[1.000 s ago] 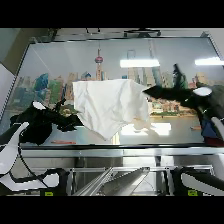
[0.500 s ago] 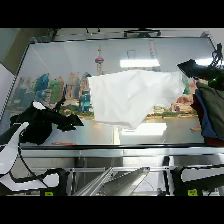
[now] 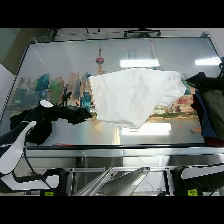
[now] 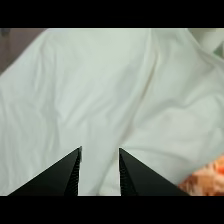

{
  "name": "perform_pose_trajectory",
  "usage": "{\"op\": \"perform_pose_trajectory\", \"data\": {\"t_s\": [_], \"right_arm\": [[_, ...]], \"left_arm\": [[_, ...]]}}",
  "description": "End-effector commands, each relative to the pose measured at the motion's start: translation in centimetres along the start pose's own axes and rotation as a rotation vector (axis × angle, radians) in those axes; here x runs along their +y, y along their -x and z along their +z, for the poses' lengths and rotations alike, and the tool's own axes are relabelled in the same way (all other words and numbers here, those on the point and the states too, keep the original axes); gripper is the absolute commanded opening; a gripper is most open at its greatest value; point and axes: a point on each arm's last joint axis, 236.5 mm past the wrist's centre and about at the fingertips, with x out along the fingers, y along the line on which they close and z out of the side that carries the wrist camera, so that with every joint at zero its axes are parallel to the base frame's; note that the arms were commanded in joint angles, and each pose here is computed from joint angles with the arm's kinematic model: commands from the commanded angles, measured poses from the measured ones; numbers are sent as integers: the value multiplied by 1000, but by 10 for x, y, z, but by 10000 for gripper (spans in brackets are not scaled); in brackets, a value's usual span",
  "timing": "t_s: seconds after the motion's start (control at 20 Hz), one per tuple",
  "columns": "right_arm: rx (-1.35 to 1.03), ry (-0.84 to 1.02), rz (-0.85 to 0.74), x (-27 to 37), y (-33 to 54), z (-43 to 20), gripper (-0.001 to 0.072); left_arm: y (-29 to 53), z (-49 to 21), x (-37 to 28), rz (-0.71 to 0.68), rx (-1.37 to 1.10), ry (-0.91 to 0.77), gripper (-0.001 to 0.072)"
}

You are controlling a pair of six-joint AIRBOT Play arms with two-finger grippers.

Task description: Fold the shirts.

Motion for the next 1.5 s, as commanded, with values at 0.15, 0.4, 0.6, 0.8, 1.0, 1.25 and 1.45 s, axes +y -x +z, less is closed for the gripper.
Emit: {"op": "perform_pose_trajectory", "data": {"t_s": [0.15,0.4,0.6,0.8,1.0,1.25,1.45], "right_arm": [[275,-148,-120,-43,-5,-87,445],[354,-164,-115,-43,-48,-116,445],[315,-158,-90,-29,-89,-112,443],[301,-175,-29,-9,-94,-107,18],[335,-4,89,58,-41,-107,16],[-162,428,330,246,164,-32,17],[-565,825,306,383,299,-49,17]], "left_arm": [[-92,-3,-65,-28,128,-150,598],[-108,-3,-71,-73,255,-116,170],[-88,19,-87,-112,236,-138,9],[-48,52,-110,-138,126,-193,28],[36,71,-157,-238,13,-275,28],[271,49,-306,-693,-365,-506,28],[417,-27,-379,-762,-684,-804,30]]}}
